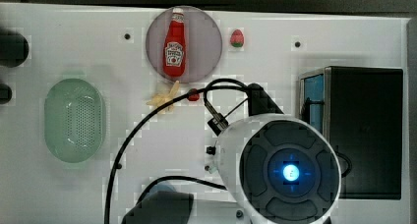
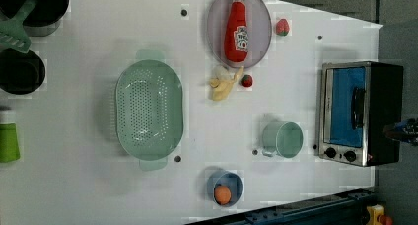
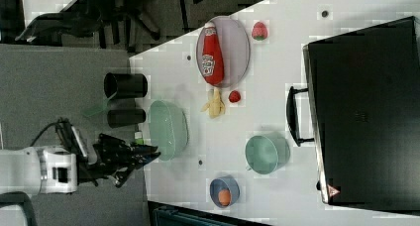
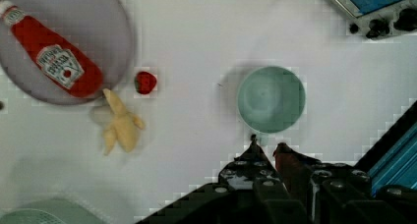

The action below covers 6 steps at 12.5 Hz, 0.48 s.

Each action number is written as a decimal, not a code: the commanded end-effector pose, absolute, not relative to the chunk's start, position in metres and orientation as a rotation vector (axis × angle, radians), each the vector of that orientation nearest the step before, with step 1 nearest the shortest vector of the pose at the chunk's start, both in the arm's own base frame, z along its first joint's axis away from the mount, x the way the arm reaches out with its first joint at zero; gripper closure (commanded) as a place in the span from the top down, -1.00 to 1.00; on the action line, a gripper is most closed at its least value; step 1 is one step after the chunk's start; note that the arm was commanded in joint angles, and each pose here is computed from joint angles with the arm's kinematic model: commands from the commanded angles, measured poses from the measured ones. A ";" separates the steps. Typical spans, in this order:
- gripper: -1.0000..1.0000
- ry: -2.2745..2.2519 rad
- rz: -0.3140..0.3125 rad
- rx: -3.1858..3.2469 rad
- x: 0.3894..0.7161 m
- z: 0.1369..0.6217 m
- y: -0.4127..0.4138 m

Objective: Flap open oven.

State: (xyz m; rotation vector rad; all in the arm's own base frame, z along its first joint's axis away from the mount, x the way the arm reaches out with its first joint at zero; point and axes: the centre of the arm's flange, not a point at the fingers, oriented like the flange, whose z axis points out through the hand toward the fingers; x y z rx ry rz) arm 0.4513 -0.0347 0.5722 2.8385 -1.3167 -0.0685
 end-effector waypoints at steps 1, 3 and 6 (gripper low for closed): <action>-0.65 -1.059 0.022 2.984 0.451 0.586 -0.064; -0.65 -0.784 0.049 3.078 0.454 0.579 -0.087; -0.65 -0.353 0.044 3.144 0.459 0.559 -0.129</action>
